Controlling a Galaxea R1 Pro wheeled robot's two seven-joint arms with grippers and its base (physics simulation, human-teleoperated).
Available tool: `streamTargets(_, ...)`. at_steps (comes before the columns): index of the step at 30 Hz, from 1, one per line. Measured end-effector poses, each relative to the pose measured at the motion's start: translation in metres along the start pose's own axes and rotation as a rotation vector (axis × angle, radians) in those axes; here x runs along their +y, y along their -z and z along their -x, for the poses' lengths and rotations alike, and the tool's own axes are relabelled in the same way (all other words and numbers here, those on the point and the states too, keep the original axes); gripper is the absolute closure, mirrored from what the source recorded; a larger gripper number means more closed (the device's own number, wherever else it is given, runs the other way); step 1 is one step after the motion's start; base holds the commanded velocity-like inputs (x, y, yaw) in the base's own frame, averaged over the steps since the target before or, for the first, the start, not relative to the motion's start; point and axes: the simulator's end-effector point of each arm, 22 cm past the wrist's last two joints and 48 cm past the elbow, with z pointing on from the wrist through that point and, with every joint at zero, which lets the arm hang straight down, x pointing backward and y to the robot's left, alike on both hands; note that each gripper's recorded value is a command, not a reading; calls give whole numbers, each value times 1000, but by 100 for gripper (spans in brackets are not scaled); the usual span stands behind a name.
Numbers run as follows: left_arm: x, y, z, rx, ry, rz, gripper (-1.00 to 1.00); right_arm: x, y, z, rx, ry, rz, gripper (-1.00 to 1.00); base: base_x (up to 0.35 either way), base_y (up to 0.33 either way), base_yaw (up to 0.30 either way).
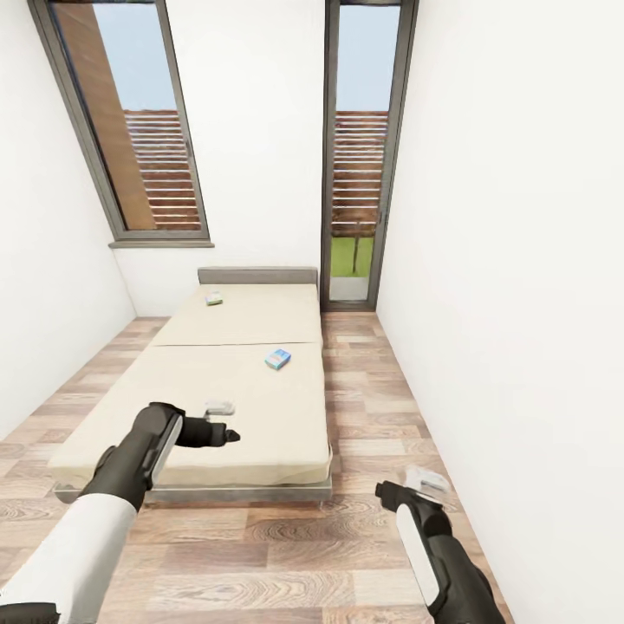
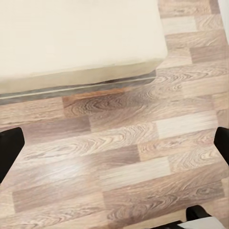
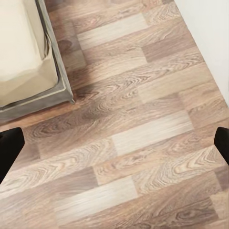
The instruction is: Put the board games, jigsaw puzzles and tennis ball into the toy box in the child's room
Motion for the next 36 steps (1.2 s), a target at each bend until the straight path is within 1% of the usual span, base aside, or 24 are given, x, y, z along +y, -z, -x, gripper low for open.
streamTargets(7, -8, 1, 10, -23, -9, -8, -100, 8, 2, 6, -12, 20, 8, -100, 0, 0, 0)
streamTargets(15, -6, 4, 17, -42, -17, 14, -100, 11, 2, 5, -13, 27, 13, -100, 0, 0, 0)
streamTargets(18, -5, 7, 21, -54, -20, 24, -100, 19, 4, 6, -19, 47, 24, -100, 0, 0, 0)
streamTargets(19, -5, 11, 27, -70, -23, 31, -100, 28, 6, 6, -26, 69, 37, -100, 0, 0, 0)
streamTargets(24, -4, 19, 41, -104, -31, 43, -100, 52, 12, 3, -40, 131, 74, -100, 0, 0, 0)
streamTargets(28, -4, 25, 49, -125, -34, 45, -100, 59, 14, 2, -47, 148, 86, -100, 0, 0, 0)
streamTargets(36, -2, 28, 53, -140, -24, 45, -100, 62, 15, 4, -57, 149, 93, -100, 0, 0, 0)
